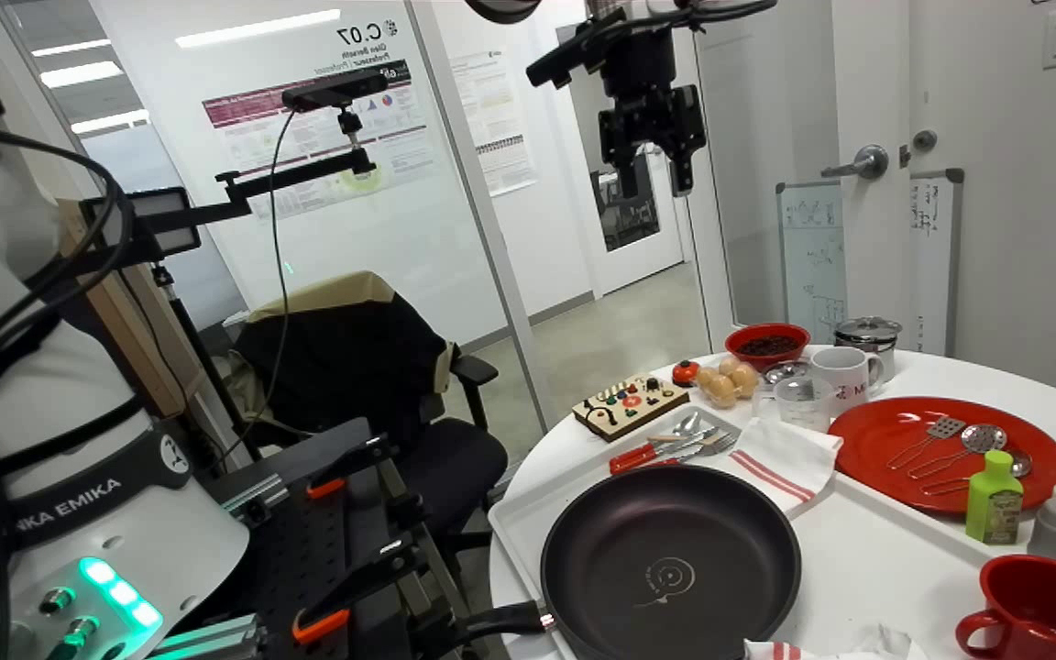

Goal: Use the red and white towel to wipe the pan

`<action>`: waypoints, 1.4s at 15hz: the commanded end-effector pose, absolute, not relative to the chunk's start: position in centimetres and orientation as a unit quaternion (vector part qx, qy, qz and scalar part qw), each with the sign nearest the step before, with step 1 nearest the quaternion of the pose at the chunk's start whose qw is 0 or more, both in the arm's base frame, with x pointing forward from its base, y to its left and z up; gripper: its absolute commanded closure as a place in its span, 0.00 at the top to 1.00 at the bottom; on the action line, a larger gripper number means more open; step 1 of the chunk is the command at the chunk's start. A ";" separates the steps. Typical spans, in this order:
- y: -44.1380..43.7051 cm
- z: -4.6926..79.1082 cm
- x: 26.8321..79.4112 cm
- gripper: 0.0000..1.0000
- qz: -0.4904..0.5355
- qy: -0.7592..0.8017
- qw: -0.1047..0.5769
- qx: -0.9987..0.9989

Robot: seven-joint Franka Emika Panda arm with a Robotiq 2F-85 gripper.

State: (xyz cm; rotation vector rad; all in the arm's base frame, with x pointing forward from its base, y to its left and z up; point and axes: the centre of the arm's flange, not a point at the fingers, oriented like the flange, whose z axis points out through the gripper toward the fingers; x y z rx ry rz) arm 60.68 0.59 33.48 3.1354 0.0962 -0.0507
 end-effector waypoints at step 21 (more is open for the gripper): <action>-2.2 18.9 70.0 1.00 -0.056 0.030 0.040 0.997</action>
